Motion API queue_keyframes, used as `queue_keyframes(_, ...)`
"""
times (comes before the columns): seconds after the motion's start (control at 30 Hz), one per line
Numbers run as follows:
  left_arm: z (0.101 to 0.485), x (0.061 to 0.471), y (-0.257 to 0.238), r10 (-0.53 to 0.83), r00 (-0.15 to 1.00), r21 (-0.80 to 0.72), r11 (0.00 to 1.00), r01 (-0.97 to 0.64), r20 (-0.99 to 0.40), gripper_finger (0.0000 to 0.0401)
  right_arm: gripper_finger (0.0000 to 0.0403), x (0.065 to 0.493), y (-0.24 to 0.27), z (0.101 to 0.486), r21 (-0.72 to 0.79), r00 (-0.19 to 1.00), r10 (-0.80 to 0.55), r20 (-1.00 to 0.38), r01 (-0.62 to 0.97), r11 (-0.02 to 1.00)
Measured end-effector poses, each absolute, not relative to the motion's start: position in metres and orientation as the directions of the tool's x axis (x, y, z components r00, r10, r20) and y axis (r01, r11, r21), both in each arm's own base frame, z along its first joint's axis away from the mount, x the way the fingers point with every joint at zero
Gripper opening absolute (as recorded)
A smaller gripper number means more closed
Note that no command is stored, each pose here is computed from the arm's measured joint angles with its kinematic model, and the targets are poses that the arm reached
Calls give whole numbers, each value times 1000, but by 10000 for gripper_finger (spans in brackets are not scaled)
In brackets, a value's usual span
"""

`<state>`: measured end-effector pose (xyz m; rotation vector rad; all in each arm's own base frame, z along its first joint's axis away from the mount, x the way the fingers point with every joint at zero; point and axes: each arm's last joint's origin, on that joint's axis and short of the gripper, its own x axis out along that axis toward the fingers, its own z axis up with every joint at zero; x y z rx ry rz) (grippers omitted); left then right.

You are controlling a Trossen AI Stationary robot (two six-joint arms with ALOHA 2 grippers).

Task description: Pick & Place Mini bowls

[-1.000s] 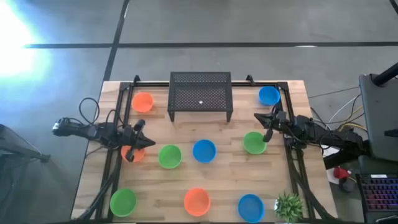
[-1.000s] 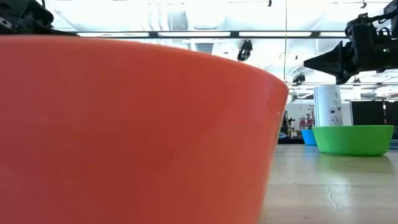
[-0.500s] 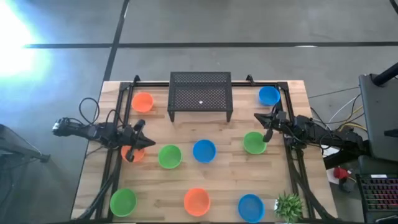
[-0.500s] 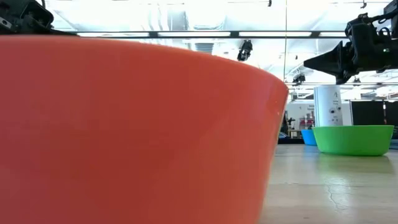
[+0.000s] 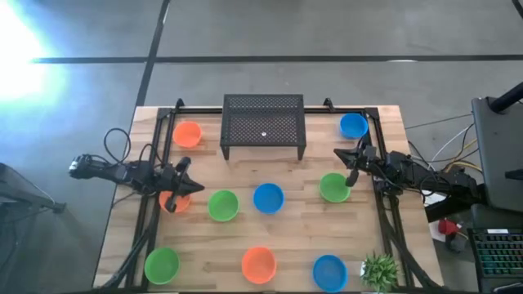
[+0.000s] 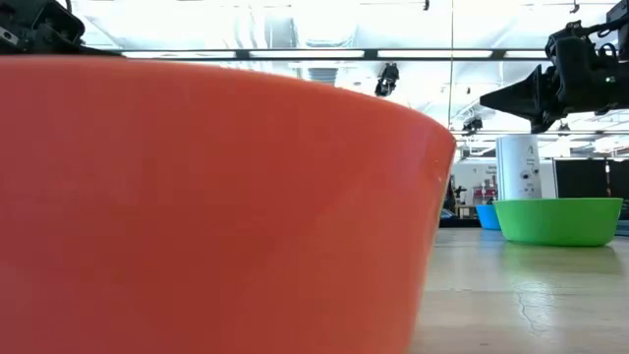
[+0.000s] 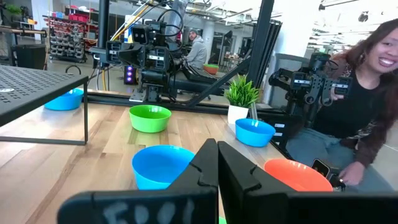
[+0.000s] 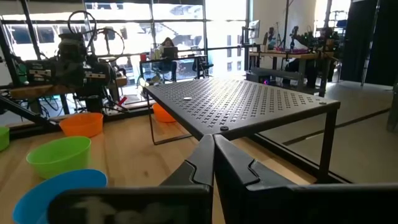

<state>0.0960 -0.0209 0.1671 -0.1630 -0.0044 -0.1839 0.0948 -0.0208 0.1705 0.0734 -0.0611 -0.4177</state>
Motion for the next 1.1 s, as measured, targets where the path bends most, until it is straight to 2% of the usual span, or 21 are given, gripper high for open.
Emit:
queue_keyframes(0.67, 167, 96, -21, -181, 983, -161, 970, 182, 18, 0, 8, 95, -21, 171, 90, 912, -408, 44, 403, 911)
queue_keyframes(1.1, 167, 96, -21, -181, 983, -161, 970, 182, 19, 0, 8, 95, -21, 173, 297, 912, -405, 67, 369, 881)
